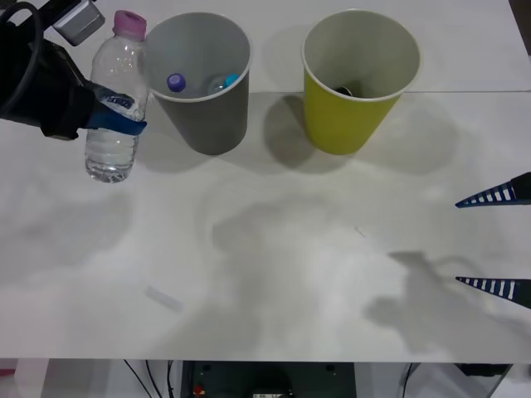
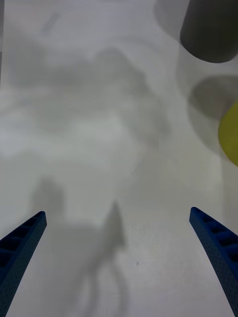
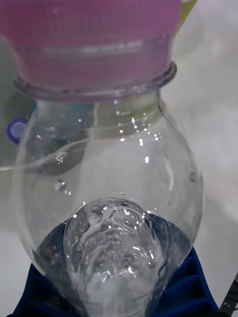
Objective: Put the can into the green bin and the plastic bottle into the gray bin
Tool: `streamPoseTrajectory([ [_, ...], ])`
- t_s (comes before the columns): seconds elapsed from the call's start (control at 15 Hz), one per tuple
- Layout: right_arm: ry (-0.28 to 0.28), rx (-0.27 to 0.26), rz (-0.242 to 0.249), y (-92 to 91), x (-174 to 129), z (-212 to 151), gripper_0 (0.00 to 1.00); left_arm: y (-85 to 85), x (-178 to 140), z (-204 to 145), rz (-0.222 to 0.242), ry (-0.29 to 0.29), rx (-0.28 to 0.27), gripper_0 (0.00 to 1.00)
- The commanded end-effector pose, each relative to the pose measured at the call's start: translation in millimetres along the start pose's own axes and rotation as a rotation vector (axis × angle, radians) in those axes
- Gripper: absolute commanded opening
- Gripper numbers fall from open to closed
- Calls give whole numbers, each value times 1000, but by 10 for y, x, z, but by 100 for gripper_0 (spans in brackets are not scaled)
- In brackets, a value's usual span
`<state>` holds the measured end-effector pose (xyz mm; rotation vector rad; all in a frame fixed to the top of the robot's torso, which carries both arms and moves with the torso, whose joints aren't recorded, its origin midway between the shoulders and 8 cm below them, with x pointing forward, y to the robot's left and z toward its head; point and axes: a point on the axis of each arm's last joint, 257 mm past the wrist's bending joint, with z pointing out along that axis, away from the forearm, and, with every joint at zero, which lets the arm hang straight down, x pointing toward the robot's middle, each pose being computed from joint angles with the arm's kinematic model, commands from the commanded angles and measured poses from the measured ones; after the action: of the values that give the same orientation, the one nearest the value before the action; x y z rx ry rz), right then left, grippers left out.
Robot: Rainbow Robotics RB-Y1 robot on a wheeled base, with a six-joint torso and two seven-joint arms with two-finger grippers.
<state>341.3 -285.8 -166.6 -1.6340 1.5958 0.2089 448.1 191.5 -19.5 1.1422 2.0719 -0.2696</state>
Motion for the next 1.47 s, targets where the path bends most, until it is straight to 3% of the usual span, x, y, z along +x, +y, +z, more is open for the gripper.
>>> streamPoseTrajectory([
  [0.07, 0, 0, 0, 0, 0, 0, 100, 202, -281, -112, 6, 6, -25, 0],
  [0.2, 0, 0, 0, 0, 0, 0, 100, 328, -468, -161, -9, -15, -36, 0],
  [0.53, 0, 0, 0, 0, 0, 0, 100, 755, -880, -163, -132, -89, -55, 0],
  [0.67, 0, 0, 0, 0, 0, 0, 100, 895, -988, -74, -144, -79, -92, 0],
  [0.73, 0, 0, 0, 0, 0, 0, 100, 949, -1072, -34, -193, -90, -101, 0],
  [0.87, 0, 0, 0, 0, 0, 0, 100, 1049, -1203, 92, -222, -82, -131, 0],
  [1.07, 0, 0, 0, 0, 0, 0, 100, 1198, -1431, 300, -290, -119, -130, 0],
  [1.4, 0, 0, 0, 0, 0, 0, 100, 1298, -1626, 627, -292, -99, -189, 0],
  [1.47, 0, 0, 0, 0, 0, 0, 100, 1304, -1638, 632, -293, -104, -191, 4],
])
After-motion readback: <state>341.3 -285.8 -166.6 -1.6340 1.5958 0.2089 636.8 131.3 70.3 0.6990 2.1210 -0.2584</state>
